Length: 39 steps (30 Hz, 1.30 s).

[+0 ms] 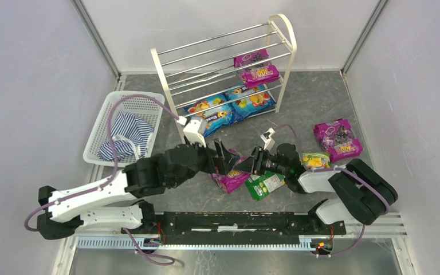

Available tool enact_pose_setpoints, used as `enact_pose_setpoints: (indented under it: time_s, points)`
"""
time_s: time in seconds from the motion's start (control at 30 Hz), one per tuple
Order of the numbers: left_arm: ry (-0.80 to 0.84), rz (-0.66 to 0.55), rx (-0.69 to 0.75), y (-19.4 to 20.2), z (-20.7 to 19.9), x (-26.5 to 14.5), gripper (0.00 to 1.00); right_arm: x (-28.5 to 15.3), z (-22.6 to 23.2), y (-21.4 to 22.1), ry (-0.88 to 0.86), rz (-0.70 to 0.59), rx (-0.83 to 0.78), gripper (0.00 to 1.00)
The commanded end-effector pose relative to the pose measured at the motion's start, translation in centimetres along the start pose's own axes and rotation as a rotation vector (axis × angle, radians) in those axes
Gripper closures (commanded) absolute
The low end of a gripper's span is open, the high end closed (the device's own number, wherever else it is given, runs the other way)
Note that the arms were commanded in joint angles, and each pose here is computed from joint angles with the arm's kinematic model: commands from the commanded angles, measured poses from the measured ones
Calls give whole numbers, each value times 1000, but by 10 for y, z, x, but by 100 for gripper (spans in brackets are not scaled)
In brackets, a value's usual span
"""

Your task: Place and organize the candy bags onto the shelf

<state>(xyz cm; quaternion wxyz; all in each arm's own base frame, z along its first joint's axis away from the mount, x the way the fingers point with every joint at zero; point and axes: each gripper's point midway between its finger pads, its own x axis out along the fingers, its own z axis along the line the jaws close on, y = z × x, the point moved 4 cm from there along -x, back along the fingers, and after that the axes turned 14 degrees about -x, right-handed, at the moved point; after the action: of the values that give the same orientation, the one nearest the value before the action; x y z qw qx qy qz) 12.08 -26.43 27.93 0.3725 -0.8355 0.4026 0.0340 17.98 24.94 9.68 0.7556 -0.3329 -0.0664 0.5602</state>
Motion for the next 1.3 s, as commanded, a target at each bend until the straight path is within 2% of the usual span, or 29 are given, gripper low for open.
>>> enact_pose_setpoints:
  time_s: [0.0, 0.2, 0.37, 0.53, 0.83, 1.07, 1.27]
  points:
    - [-19, -176, 246, -65, -29, -24, 0, -5, 30, -29, -102, -120, -145, 58]
    - [35, -400, 381, -137, -90, -43, 0, -10, 43, -48, -85, -173, -237, 64]
    - [40, -563, 444, -165, -108, -44, 0, -15, 61, -70, -87, -221, -336, 67]
    - [45, -598, 427, -168, -93, -45, 0, -23, 85, -101, -87, -297, -421, 70]
    - [42, -706, 400, -180, -60, -87, 0, -31, 139, -171, -174, -473, -488, 71]
    - [-6, -758, 407, -181, -41, -95, 0, -14, 164, -217, -241, -575, -481, 72]
    - [-30, -772, 429, -181, -36, -94, 0, 19, 155, -246, -263, -633, -414, 73]
